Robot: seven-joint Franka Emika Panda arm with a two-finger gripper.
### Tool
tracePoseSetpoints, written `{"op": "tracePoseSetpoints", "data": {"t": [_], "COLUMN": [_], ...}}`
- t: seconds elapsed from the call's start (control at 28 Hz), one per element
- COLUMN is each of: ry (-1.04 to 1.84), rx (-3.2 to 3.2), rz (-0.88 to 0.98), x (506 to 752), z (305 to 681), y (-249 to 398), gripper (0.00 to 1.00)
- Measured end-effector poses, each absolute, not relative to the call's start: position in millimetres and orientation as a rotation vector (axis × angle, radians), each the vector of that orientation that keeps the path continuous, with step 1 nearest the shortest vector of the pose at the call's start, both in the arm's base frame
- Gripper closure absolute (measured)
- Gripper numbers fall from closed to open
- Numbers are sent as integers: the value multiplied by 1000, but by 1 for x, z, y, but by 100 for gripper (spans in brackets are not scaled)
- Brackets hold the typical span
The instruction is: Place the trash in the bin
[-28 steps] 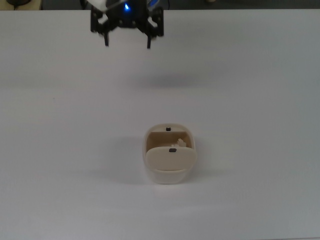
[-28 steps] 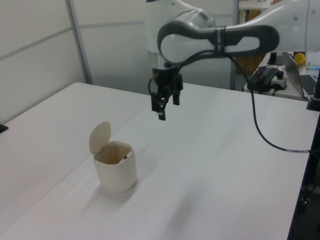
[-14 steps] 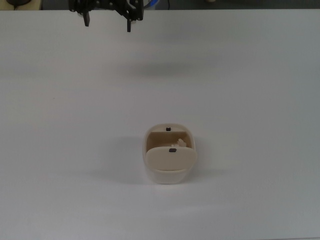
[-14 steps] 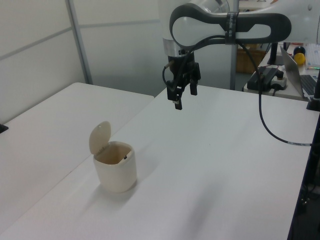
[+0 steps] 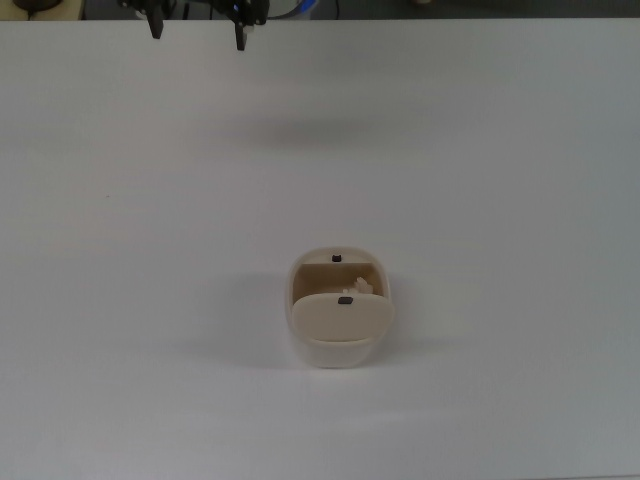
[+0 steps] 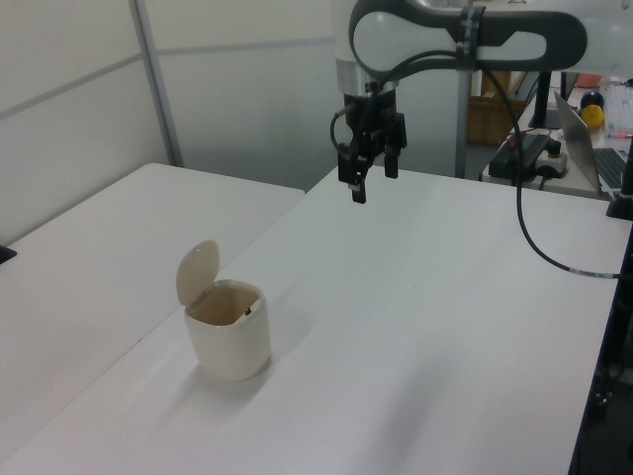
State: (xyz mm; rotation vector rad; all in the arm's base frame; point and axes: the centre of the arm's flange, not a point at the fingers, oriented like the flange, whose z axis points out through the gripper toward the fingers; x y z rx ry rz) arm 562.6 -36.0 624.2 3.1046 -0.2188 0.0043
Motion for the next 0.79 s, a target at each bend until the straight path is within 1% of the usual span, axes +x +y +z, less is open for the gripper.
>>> {"op": "tracePoseSetpoints", "data": {"t": [0.36,0.79], "ry": [-251,-264], "rx": [3110,3113], "rz": [37,38], "x": [555,554], "z": [637,637], "y": [-47,-51], "gripper": [0,0]}}
